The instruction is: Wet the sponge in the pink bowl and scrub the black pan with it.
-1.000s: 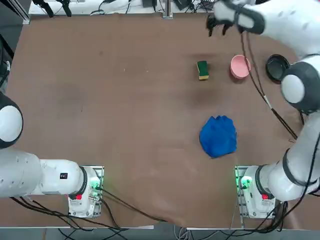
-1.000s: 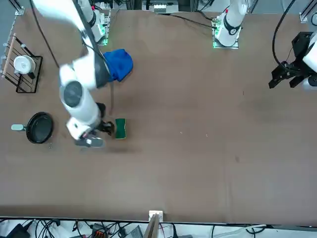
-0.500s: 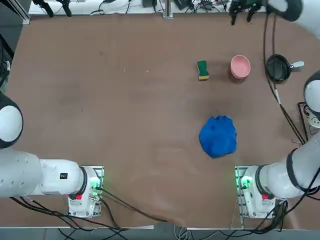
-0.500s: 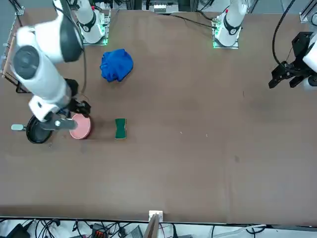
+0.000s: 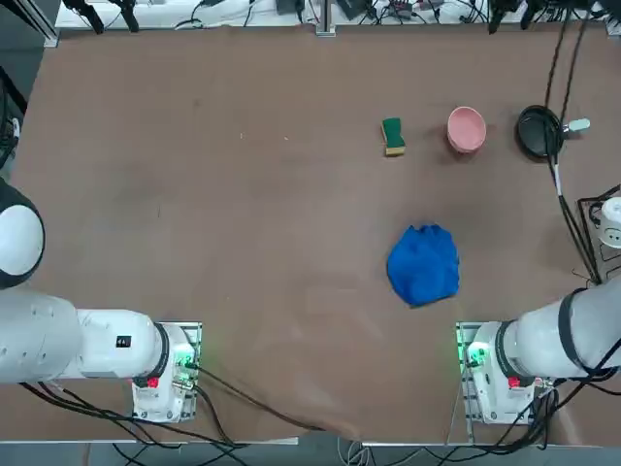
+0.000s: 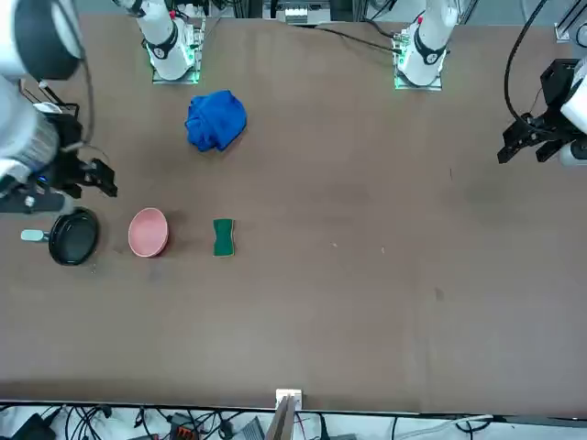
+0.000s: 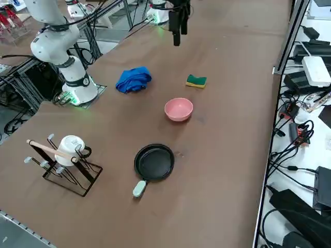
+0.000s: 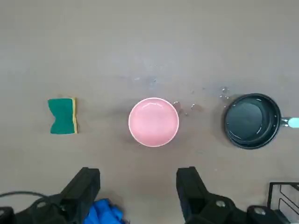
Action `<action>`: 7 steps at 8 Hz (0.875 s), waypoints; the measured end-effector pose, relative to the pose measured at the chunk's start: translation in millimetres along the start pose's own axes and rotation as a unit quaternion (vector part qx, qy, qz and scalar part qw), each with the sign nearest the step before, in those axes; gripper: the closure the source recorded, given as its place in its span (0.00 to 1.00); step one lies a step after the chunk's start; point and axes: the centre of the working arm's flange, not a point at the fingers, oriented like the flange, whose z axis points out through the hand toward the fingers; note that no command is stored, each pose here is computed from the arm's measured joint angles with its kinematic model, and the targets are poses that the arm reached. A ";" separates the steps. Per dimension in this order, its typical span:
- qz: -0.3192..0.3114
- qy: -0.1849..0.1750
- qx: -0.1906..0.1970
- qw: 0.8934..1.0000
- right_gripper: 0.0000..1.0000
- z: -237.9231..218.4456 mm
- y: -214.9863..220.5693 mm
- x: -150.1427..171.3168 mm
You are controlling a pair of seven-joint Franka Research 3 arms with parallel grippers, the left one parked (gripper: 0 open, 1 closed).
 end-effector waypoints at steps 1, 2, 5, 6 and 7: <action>0.004 0.008 0.005 1.000 0.00 -11.2 7.6 -6.0; 0.004 0.013 0.007 1.000 0.00 -21.8 7.6 -13.8; 0.012 0.009 0.003 1.000 0.00 -30.5 14.9 -51.3; 0.016 0.009 0.003 1.000 0.00 -33.0 19.8 -60.1; 0.025 0.009 0.010 1.000 0.00 -36.7 27.6 -66.2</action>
